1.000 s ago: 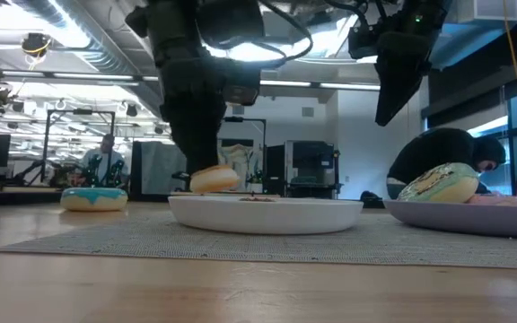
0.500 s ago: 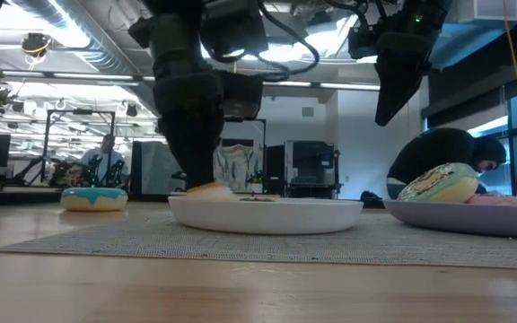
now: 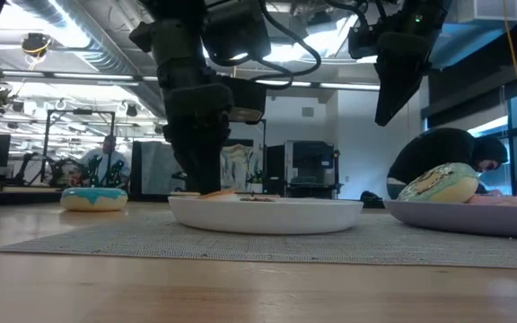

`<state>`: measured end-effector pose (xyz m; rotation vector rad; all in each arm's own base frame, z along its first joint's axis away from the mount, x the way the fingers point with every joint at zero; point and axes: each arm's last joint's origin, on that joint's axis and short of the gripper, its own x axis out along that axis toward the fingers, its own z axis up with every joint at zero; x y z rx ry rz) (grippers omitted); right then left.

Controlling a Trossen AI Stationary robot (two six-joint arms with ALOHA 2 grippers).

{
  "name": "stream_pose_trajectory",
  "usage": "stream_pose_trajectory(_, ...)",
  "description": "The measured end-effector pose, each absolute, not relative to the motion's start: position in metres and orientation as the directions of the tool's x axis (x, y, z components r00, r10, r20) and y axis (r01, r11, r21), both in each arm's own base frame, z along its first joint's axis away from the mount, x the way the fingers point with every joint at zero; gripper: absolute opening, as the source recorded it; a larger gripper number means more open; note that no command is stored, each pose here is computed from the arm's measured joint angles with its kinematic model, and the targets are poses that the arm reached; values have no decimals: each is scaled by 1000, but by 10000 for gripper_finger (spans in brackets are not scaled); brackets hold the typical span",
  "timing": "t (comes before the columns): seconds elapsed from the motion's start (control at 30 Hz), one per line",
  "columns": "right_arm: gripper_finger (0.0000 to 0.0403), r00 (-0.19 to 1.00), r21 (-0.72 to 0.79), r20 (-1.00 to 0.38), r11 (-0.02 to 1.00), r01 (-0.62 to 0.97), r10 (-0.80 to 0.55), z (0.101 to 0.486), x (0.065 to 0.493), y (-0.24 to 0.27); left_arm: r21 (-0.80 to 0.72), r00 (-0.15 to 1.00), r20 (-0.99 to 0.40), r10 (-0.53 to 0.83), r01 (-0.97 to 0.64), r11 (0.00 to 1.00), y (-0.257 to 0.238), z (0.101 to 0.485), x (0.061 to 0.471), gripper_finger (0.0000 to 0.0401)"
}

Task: Pick & Place donuts
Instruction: Put the small orange donut on the white plate, then put the small blue donut on the white plate

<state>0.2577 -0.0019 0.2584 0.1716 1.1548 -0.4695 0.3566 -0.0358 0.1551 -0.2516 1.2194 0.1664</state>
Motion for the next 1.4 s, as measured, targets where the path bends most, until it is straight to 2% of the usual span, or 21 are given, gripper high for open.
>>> stream_pose_trajectory(0.27,170,320,-108,-909,891,441,-268,258,258,-2,-135,331,-943,-41,-267,954,-37,155,356,91)
stream_pose_trajectory(0.6,170,320,-109,-909,892,439,-268,258,258,-2,-161,329,-942,-60,-287,944,-37,155,356,164)
stream_pose_trajectory(0.77,170,320,-108,-909,892,439,-268,258,258,-2,-168,328,-942,-67,-290,942,-38,155,356,185)
stream_pose_trajectory(0.93,170,320,-108,-909,892,439,-268,258,258,-2,-218,335,-935,-116,-287,933,-33,161,358,193)
stream_pose_trajectory(1.27,170,319,-108,-909,892,438,-267,258,258,-2,-225,360,-928,-100,-325,919,-17,170,359,187)
stream_pose_trajectory(1.4,170,291,-104,-920,881,463,-261,258,254,-2,-250,436,-896,-83,-341,906,-4,185,360,189)
